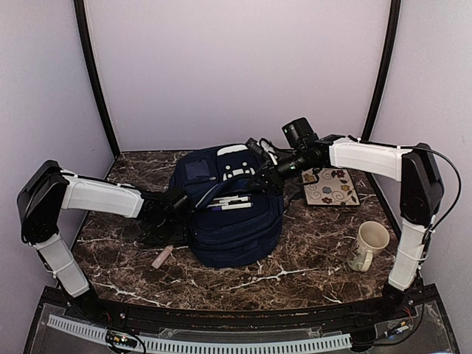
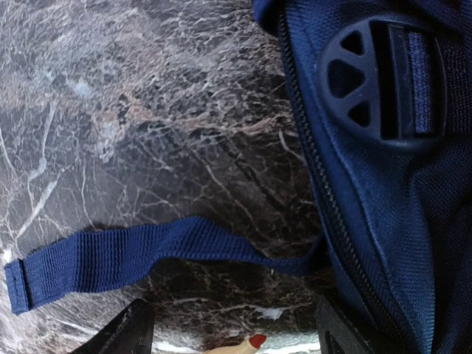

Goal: Pack the student bag
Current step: Move the pencil case to the center of the board, then pick up the pencil case at the center of the board.

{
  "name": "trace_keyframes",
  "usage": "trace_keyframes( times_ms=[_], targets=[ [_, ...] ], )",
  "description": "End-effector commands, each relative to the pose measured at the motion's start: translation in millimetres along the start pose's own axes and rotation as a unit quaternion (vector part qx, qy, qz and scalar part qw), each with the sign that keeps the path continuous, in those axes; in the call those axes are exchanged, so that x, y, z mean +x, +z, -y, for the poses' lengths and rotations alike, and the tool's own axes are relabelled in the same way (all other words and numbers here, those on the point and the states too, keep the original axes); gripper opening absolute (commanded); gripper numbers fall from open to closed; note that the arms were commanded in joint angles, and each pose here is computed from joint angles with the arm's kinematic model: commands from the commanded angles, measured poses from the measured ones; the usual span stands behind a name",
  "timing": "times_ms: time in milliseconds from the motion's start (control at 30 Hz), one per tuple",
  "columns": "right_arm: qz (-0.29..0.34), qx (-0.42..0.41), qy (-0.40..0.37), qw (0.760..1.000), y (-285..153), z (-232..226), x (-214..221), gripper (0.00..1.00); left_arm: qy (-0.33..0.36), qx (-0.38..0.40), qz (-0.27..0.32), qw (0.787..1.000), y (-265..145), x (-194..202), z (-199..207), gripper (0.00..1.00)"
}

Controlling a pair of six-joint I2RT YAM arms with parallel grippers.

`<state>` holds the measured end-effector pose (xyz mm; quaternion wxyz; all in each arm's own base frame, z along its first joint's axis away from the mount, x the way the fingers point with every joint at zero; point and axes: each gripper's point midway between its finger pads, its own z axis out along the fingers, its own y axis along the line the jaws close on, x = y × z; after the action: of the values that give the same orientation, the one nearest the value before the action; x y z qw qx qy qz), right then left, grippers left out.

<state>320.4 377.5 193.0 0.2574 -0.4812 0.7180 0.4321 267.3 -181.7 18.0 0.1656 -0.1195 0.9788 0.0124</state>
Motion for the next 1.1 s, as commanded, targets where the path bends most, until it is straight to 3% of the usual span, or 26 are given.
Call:
trace_keyframes(
  times_ms=[0,400,533,700,1067],
  targets=[
    [0.021,-0.031,-0.01,0.999,-1,-11,-14,0.0,0.02,0.002,0.011,1.0,-8,-13,4,0.79],
    [0.019,-0.037,-0.006,0.999,2,-9,-11,0.0,0.186,0.036,-0.01,0.982,-56,5,-21,0.8],
    [0.02,-0.041,-0.004,0.999,2,-10,-12,0.0,0.232,0.077,-0.029,0.969,-61,19,-14,0.72],
    [0.02,-0.044,0.0,0.999,3,-11,-11,0.0,0.26,0.066,-0.072,0.961,-53,24,-24,0.61],
    [0.021,-0.043,-0.001,0.999,3,-10,-11,0.0,0.272,0.047,-0.111,0.955,-32,33,-25,0.56]
  ],
)
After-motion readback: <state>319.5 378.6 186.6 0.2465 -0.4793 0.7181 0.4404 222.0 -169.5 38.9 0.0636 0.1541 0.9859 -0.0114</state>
